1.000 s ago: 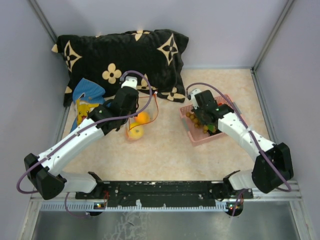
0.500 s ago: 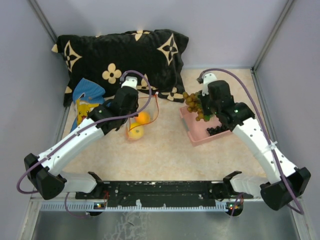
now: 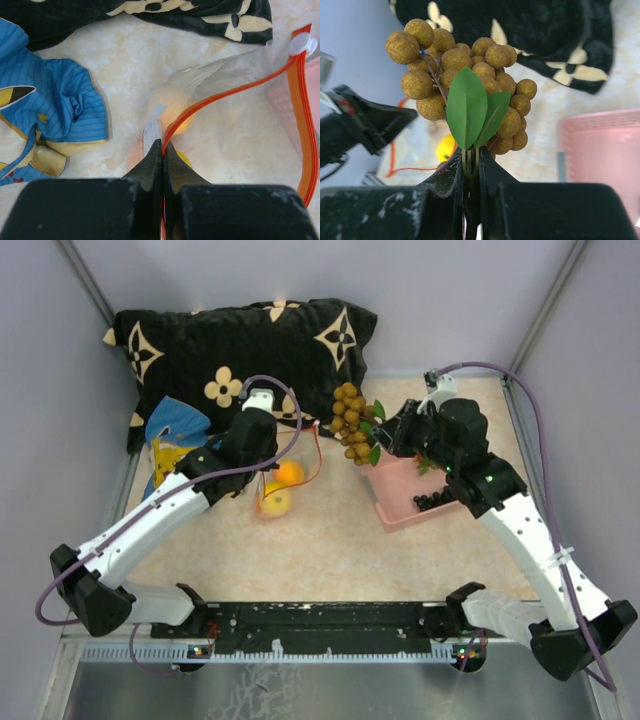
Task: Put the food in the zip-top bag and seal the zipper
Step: Place the fake fruit in the zipper food storage bag.
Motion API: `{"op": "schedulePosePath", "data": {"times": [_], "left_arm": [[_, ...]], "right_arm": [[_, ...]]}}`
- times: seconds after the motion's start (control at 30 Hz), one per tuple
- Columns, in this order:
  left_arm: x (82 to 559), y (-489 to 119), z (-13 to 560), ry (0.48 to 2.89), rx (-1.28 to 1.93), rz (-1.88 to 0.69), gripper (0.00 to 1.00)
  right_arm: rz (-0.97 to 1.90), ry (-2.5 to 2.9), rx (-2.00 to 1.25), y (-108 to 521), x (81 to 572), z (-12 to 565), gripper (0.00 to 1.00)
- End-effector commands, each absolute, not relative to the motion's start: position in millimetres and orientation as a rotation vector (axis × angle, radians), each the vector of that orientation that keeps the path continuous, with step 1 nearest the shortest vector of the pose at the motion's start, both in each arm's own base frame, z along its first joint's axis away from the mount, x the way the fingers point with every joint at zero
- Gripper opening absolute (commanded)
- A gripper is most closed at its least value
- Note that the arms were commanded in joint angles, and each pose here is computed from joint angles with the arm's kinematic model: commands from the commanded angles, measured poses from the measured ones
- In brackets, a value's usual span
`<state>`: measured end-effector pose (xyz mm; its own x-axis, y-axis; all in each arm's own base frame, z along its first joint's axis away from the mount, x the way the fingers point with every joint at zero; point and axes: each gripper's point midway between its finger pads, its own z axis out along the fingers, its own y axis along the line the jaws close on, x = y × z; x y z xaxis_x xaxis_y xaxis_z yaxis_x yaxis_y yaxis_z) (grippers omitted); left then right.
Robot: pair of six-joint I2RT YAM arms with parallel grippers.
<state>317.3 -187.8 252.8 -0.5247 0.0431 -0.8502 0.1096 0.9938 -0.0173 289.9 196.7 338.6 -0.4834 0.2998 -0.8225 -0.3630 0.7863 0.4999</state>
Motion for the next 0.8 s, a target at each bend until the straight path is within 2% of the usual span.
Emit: {"op": "schedulePosePath", "data": {"times": [0.0, 0.27, 0.77], "left_arm": [[323, -192, 273, 2.092, 0.048, -0.138, 0.0], [321, -195, 276, 2.089, 0.021, -0.173, 0.0], [318, -199, 267, 2.123, -0.02, -0.208, 0.0]], "right_arm": [[1.071, 1.761, 0.028, 227, 281, 390, 0.0], [1.327, 1.644, 0.147, 260, 270, 406, 0.0], [1.481, 1.618, 0.259, 282, 272, 398, 0.0]]}}
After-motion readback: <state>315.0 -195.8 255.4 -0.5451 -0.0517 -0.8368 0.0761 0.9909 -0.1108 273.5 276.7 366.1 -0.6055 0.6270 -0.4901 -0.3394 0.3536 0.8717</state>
